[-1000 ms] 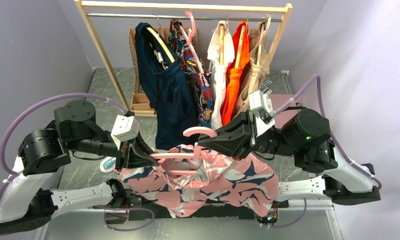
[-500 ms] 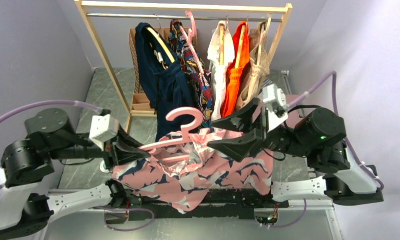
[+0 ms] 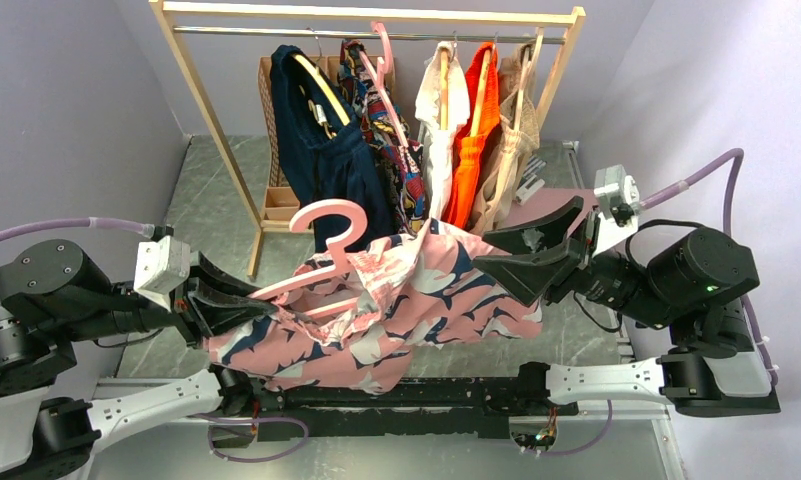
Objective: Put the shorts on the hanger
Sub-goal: Hang the shorts on the hanger.
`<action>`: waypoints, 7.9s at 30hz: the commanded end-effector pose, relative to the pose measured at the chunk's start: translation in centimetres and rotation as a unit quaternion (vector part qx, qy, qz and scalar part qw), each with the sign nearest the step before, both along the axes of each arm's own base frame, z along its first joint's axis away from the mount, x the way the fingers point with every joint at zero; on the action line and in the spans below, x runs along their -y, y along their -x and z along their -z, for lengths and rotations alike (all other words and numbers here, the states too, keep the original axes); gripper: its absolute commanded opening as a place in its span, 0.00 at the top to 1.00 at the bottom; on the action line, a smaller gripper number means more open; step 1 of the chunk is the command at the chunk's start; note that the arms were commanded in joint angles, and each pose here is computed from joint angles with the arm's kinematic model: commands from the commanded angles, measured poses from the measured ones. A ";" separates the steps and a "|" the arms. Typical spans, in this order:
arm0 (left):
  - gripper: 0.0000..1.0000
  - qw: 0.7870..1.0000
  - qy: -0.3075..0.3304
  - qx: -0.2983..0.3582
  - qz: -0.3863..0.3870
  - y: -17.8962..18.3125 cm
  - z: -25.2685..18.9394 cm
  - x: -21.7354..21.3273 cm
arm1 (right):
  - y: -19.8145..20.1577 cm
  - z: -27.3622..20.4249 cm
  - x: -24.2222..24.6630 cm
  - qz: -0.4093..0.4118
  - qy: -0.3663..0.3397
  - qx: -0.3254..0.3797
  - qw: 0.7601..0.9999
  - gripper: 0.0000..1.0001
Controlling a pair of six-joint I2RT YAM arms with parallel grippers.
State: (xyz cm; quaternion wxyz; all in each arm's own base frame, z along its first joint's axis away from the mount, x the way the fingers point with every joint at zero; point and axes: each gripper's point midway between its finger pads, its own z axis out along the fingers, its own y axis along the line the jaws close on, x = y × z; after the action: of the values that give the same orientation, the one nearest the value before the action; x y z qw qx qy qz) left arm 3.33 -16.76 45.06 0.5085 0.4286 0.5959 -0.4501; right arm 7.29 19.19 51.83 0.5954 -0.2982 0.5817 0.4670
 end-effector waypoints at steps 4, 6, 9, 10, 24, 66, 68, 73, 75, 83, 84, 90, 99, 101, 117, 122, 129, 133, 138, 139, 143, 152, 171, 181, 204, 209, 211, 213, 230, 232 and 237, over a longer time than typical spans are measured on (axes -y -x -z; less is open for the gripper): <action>0.93 0.999 0.035 0.011 -0.021 -0.1 -1.9 -0.9 | -1.5 2.4 0.0 0.043 0.053 -0.017 0.998 0.53; 0.93 0.999 0.039 0.013 -0.022 0.1 -2.2 -1.2 | -1.8 2.7 0.3 0.054 0.055 -0.019 0.997 0.50; 0.93 0.999 0.041 0.012 -0.022 0.3 -2.1 -1.5 | -2.2 2.5 1.1 0.069 0.049 -0.020 0.996 0.47; 0.93 0.999 0.041 0.012 -0.023 0.3 -2.0 -1.5 | -2.2 2.4 1.4 0.073 0.045 -0.020 0.996 0.46; 0.93 0.998 0.053 0.014 -0.040 0.6 -2.2 -3.1 | -2.8 4.3 3.2 0.103 0.067 -0.032 0.992 0.55; 0.93 0.991 0.108 0.033 -0.073 1.1 -4.1 -5.8 | -4.6 8.1 8.9 0.231 0.056 -0.176 0.955 0.60; 0.93 0.991 0.108 0.033 -0.072 1.2 -4.1 -5.8 | -3.5 5.8 8.0 0.176 0.022 -0.152 0.972 0.49; 0.93 0.993 0.097 0.025 -0.063 1.3 -3.4 -5.3 | -1.1 0.6 5.8 0.071 -0.036 -0.080 0.994 0.42; 0.93 0.995 0.086 0.017 -0.055 1.3 -2.8 -4.8 | -0.9 -0.8 4.7 0.057 -0.034 -0.054 0.996 0.42; 0.93 0.997 0.063 0.003 -0.048 0.8 -1.8 -3.5 | -1.6 -1.2 -2.3 0.029 0.027 0.018 0.999 0.43; 0.93 0.997 0.064 0.002 -0.051 0.7 -2.0 -3.5 | -1.5 -1.1 -2.9 0.024 0.028 0.022 0.999 0.43; 0.93 0.996 0.057 -0.004 -0.069 0.0 -1.7 -3.6 | -1.7 -0.8 -4.6 0.018 0.034 0.033 0.999 0.43; 0.93 0.997 0.042 -0.014 -0.069 -0.6 -1.3 -2.6 | -3.5 0.8 -5.2 0.066 0.057 0.031 0.996 0.43; 0.93 0.997 0.043 -0.014 -0.070 -0.6 -1.4 -2.6 | -3.9 1.1 -5.2 0.076 0.065 0.031 0.995 0.44; 0.93 0.998 0.032 -0.018 -0.058 -0.6 -1.0 -1.9 | -5.3 3.0 -5.8 0.110 0.111 0.050 0.986 0.60; 0.93 0.998 0.029 -0.016 -0.054 -0.5 -0.8 -1.9 | -5.4 2.7 -5.5 0.114 0.107 0.050 0.986 0.88; 0.93 0.998 0.030 -0.012 -0.048 -0.2 -0.6 -2.0 | -5.8 2.5 -4.0 0.138 0.096 0.039 0.985 1.00; 0.93 0.999 0.028 -0.010 -0.031 0.3 -0.5 -1.9 | -6.9 3.1 -2.4 0.184 0.103 0.019 0.977 1.00; 0.93 1.000 0.024 -0.007 -0.016 0.8 -0.4 -1.7 | -7.7 4.1 -0.7 0.226 0.114 -0.006 0.967 1.00; 0.93 1.000 0.027 -0.005 -0.014 0.9 -0.5 -1.8 | -7.7 4.6 -0.4 0.231 0.125 -0.012 0.965 1.00; 0.93 0.999 0.041 0.006 -0.010 1.1 -1.3 -1.9 | -7.5 5.9 0.2 0.238 0.152 -0.038 0.959 1.00; 0.93 0.998 0.053 0.015 -0.020 1.1 -2.2 -2.6 | -5.5 5.9 1.9 0.193 0.148 -0.080 0.967 0.69; 0.93 0.999 0.004 -0.010 0.053 1.5 -0.4 1.0 | 1.7 0.3 -9.5 -0.112 0.107 0.057 0.986 0.43; 0.93 0.997 0.000 0.005 0.071 1.8 -1.6 1.2 | 3.1 1.1 -12.7 -0.167 0.118 0.057 0.977 0.50; 0.90 0.996 0.009 0.013 0.083 1.6 -2.4 2.2 | 4.2 1.1 -14.1 -0.197 0.082 0.026 0.977 1.00; 0.39 0.997 0.033 0.021 0.067 1.6 -3.7 1.4 | 3.1 0.3 -12.4 -0.157 0.054 0.030 0.986 1.00; 0.26 0.997 0.049 0.028 0.060 1.8 -4.4 0.8 | 2.9 0.2 -11.8 -0.148 0.048 0.030 0.987 1.00; 0.21 0.996 0.068 0.037 0.050 2.1 -5.1 -0.2 | 2.7 0.4 -11.3 -0.140 0.048 0.029 0.989 1.00; 0.30 0.996 0.067 0.045 -0.047 -0.4 -3.8 -2.2 | 3.1 0.3 -10.3 -0.144 0.035 0.027 0.989 1.00; 0.31 0.996 0.059 0.049 -0.042 -0.7 -3.6 -1.7 | 3.2 0.4 -10.4 -0.147 0.035 0.026 0.988 1.00; 0.36 0.997 0.042 0.052 -0.026 -1.0 -2.8 -0.4 | 3.3 0.6 -10.4 -0.150 0.033 0.023 0.988 1.00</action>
State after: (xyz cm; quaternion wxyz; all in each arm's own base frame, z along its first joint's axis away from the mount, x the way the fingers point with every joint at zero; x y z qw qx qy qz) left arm 3.43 -14.98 48.06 0.5661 0.4011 0.5651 -0.4464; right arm 4.28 29.86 49.42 0.5090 -0.4281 0.5542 0.5005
